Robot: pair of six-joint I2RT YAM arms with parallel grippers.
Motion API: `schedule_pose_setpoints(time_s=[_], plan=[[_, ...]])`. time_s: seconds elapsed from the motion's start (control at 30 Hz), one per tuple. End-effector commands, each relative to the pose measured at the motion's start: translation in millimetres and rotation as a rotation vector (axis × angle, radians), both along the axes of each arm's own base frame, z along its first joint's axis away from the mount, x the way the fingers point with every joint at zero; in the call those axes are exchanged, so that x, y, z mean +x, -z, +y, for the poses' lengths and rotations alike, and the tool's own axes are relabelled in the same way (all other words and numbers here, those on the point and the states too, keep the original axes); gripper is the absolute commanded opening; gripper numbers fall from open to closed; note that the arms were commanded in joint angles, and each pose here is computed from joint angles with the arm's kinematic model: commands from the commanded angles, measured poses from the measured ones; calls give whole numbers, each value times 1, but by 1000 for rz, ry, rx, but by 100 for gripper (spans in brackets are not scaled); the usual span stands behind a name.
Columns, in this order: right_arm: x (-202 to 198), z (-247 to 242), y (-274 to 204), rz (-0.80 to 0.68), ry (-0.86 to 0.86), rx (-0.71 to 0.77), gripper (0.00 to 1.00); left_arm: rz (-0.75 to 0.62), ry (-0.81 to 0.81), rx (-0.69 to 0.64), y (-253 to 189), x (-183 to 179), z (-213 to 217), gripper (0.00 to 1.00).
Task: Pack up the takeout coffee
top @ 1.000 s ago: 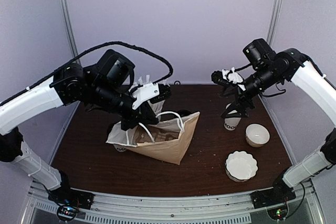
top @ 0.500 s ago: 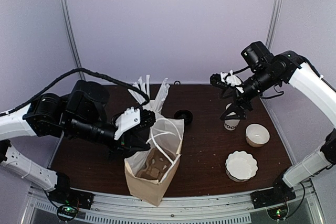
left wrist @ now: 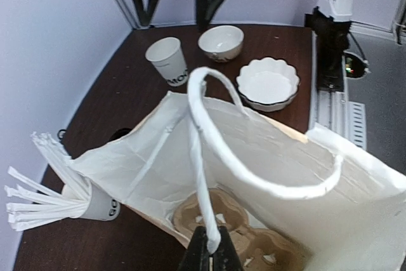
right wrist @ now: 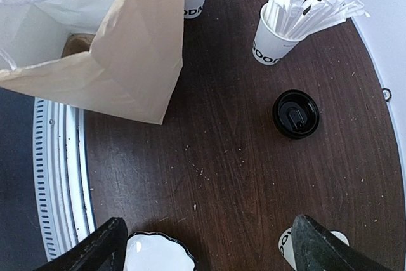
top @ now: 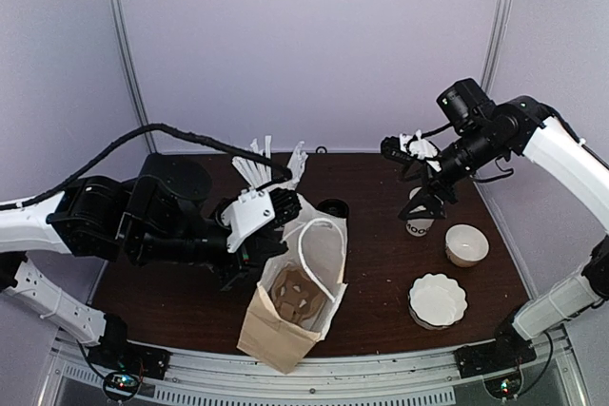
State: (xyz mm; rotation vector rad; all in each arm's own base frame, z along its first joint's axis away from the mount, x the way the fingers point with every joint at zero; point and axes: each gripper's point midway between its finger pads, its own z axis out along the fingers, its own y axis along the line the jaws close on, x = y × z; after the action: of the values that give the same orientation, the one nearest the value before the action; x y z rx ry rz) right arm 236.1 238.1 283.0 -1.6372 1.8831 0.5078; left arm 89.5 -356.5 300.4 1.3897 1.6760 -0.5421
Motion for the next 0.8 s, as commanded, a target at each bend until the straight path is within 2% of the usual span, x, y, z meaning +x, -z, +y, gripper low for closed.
schedule_pose_setpoints(time_s=[0.0, 0.17, 0.53, 0.77], plan=[[5, -10, 0, -54, 55, -7, 94, -220, -171, 10, -32, 52, -2, 0], [7, -16, 2, -79, 90, -9, 94, -291, -168, 42, -40, 78, -5, 0], [12, -17, 5, -80, 101, -9, 94, -388, -103, -63, -77, 101, -14, 0], [14, -16, 9, -67, 106, -13, 94, -437, -118, -90, -76, 128, -15, 0]])
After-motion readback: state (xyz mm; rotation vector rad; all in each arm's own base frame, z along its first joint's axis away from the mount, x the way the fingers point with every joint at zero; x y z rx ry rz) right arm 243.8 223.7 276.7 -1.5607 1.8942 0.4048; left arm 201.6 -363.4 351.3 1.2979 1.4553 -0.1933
